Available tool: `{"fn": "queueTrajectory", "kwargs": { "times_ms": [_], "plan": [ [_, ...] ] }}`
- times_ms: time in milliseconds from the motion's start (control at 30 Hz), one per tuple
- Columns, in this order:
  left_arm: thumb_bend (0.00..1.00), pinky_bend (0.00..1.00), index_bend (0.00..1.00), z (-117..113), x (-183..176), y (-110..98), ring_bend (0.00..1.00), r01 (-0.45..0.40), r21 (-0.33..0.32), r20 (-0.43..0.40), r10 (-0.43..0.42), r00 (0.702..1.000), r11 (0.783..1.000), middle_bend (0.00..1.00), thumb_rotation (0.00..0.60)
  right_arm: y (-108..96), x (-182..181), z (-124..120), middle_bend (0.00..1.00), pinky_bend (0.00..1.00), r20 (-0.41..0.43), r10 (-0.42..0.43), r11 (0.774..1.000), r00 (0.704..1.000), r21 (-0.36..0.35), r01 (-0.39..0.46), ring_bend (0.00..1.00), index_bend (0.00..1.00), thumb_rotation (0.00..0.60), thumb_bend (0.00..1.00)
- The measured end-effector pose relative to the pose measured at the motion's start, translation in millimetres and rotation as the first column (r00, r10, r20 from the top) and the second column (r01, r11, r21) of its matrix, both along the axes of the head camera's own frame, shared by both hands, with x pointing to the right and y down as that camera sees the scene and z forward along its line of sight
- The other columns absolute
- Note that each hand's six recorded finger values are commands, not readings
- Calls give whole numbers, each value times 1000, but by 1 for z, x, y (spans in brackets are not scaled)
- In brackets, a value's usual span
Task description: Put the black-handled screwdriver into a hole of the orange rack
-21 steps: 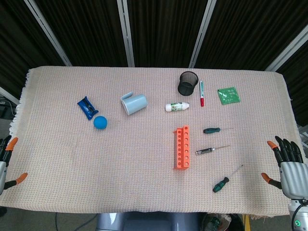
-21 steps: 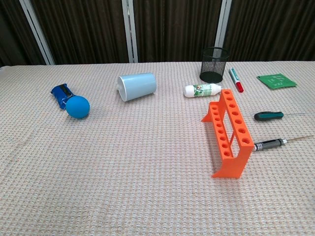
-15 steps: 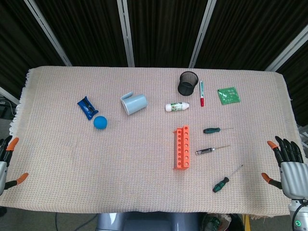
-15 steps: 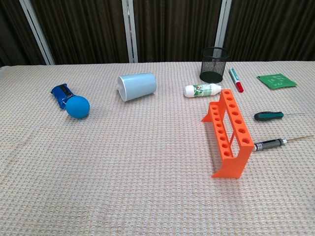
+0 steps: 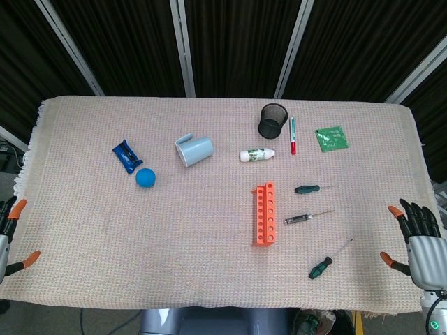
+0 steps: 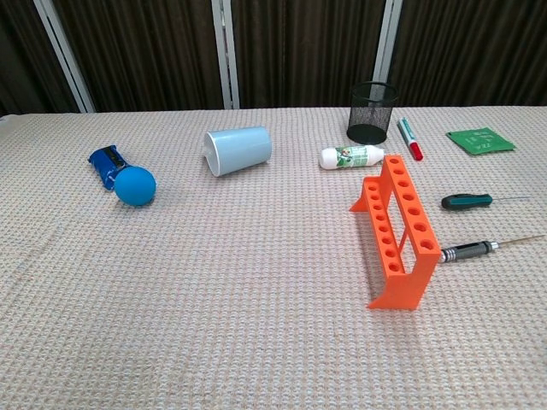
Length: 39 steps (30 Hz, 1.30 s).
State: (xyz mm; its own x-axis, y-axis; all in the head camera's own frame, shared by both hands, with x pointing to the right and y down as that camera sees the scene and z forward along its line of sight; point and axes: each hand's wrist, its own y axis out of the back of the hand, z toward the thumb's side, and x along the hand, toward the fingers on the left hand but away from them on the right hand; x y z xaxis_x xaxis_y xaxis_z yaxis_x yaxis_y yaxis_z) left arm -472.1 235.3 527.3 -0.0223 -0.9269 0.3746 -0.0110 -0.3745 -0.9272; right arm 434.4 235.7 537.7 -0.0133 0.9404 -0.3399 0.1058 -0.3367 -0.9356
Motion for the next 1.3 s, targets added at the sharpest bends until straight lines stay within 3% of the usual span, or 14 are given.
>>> {"fn": "queueTrajectory", "kwargs": {
  "times_ms": [300,533,833,1133,1300],
  "plan": [
    [0,0,41,2,1,-5,0,-9,-10,4,9,1000,1000,0,600,-9,-9,7,59,0,20,-30,999,999,-17,31,0,178,600,57],
    [0,0,53,2,5,-13,0,-28,-3,8,28,1000,1000,0,600,-27,-27,13,66,0,32,-91,995,995,-25,92,0,267,600,120],
    [0,0,67,-1,9,-28,0,-53,19,18,52,998,998,0,600,-62,-63,17,103,0,-22,-210,978,978,-1,210,0,355,600,134],
    [0,0,67,-2,16,-39,0,-81,13,30,81,996,997,0,600,-83,-101,47,106,0,-56,-291,954,955,-85,286,0,366,600,164],
    [0,0,69,-1,20,-44,0,-93,11,32,93,995,996,0,600,-90,-120,69,109,0,-120,-349,931,929,-154,330,0,377,600,184]
  ]
}}
